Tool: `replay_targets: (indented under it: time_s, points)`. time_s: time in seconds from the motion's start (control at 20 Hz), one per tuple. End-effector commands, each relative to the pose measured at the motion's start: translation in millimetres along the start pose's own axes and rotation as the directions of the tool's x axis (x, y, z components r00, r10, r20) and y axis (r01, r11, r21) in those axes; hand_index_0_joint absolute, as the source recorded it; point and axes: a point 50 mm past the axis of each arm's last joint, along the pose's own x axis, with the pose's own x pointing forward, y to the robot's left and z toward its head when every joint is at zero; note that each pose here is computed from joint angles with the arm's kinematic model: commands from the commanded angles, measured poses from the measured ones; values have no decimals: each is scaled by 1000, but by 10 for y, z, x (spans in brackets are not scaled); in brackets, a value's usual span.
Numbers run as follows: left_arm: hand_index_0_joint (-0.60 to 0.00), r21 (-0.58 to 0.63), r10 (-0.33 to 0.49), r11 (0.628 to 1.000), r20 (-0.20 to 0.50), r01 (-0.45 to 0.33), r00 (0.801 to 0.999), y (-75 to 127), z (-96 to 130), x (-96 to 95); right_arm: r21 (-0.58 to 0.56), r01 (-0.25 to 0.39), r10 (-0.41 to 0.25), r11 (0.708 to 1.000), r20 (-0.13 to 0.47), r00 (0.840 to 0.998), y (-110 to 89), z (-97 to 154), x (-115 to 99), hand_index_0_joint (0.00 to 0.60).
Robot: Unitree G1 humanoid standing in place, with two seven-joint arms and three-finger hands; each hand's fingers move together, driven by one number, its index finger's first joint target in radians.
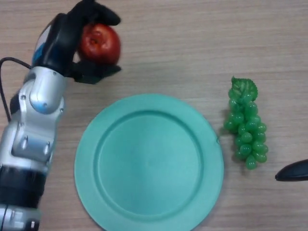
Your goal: Pick up the red apple and place it on the plate
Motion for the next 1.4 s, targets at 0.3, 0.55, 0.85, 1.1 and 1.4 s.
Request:
replay_targets:
  time_s: [0.3, 0.55, 0.85, 1.1, 1.4]
  points:
    - [-600, -240, -113, 960, 146, 146, 983, -186, 630, -762, -50, 12, -3, 999, 178, 984, -14, 283, 7, 0]
    - [-600, -74, -208, 972, 168, 223, 964, -603, 480, -1097, -52, 2, 7, 999, 182, 983, 20, 285, 23, 0]
    - [-600, 146, -276, 957, 180, 252, 944, -778, 306, -1210, -40, -16, 23, 999, 175, 984, 52, 275, 28, 0]
    - [-600, 177, -278, 951, 130, 253, 952, -809, 172, -1286, -39, -17, 24, 999, 177, 984, 58, 271, 7, 0]
    - [-600, 146, -128, 984, 144, 107, 981, -661, 121, -1254, -47, -15, 24, 999, 190, 982, 65, 272, -18, 0]
